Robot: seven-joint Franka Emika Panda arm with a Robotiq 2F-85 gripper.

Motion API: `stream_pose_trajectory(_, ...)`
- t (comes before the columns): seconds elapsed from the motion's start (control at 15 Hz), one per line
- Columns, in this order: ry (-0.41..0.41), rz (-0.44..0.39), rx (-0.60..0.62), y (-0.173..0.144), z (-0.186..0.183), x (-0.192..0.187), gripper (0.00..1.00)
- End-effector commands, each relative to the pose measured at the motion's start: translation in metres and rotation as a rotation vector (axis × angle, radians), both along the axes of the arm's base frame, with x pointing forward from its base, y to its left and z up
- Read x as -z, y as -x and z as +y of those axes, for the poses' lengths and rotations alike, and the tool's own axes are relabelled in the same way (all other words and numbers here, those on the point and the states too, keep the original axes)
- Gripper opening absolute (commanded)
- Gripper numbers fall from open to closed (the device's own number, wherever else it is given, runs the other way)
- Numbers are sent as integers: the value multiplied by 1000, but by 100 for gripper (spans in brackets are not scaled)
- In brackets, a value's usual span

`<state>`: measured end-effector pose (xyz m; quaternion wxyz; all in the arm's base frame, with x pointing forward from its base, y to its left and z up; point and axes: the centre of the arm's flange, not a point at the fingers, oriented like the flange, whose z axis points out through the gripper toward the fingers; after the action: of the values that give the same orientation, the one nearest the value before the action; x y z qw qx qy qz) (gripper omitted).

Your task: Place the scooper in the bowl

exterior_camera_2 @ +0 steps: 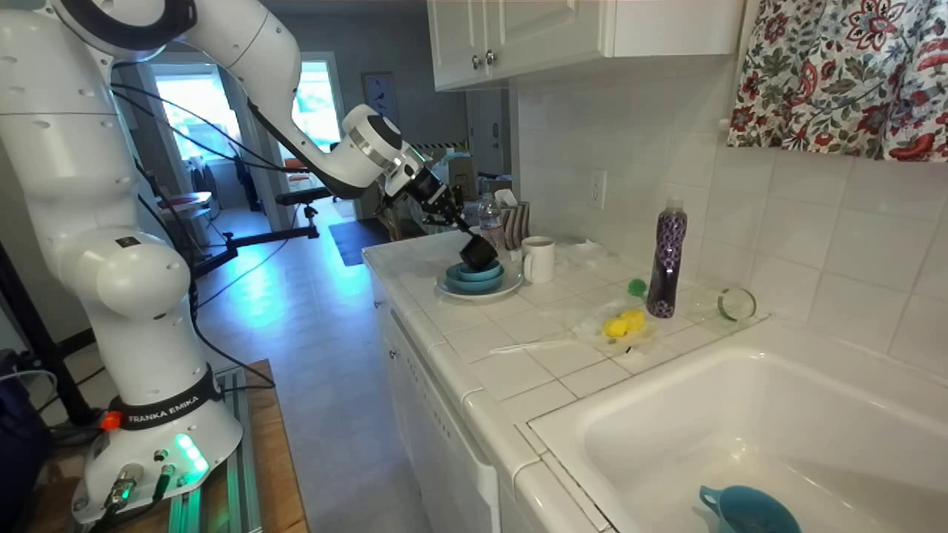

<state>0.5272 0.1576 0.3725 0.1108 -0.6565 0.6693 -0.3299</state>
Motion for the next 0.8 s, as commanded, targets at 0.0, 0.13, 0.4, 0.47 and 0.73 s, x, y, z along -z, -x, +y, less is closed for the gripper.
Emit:
stream_pose_trajectory(0.0, 21, -5, 4, 0, -4, -1, 1)
stream_pose_trajectory(0.13, 29, -2, -4, -2, -6, -1, 32)
stream_pose_trajectory(0.4, 39, -2, -8, -4, -8, -3, 57)
stream_pose_trajectory(0.47, 41, -4, -7, -3, -9, -4, 65)
stream_pose_trajectory(0.73, 66, -22, -2, 1, -11, -16, 93)
